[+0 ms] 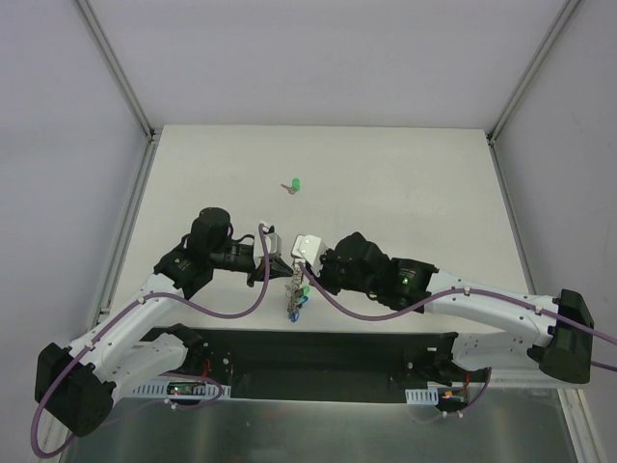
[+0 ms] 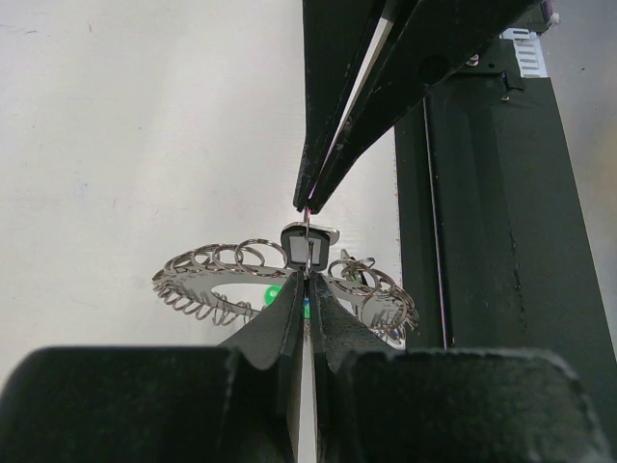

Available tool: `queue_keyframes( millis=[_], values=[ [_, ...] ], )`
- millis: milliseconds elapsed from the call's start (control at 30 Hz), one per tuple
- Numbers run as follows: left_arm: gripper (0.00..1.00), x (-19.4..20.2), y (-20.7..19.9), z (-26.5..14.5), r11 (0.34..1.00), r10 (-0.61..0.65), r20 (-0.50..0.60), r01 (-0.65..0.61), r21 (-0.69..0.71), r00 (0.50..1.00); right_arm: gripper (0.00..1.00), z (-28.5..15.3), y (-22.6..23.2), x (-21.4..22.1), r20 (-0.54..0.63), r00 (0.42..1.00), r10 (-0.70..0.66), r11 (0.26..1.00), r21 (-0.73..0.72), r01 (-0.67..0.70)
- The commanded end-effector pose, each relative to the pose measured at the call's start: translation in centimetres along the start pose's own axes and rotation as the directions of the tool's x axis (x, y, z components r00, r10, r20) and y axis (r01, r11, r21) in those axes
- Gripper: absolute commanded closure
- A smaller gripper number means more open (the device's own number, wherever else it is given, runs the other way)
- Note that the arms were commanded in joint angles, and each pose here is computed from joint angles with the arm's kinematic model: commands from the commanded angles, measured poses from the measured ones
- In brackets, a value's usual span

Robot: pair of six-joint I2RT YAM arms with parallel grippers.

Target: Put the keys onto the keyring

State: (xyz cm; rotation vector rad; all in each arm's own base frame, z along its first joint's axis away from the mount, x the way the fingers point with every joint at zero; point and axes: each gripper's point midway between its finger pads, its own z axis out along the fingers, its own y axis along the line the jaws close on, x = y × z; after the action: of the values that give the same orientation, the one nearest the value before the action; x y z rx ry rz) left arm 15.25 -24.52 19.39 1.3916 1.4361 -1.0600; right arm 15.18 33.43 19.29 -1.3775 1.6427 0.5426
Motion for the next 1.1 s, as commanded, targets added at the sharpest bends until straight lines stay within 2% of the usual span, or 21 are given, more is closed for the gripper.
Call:
queue_keyframes(
  millis=[0,1067],
  values=[
    [1.0,-1.66,-0.19,0.12,0.998,0.065,0.052,-0.066,0.021,0.997,0.99,-0.67,-0.47,-3.59,0.104,0.994,0.021,1.0,0.013,-0.022],
    [1.0,-1.56,-0.05,0.18,0.998,0.061,0.048,-0.062,0.018,0.997,0.99,-0.74,-0.34,-3.89,0.106,0.994,0.023,1.0,0.001,-0.023]
  ],
)
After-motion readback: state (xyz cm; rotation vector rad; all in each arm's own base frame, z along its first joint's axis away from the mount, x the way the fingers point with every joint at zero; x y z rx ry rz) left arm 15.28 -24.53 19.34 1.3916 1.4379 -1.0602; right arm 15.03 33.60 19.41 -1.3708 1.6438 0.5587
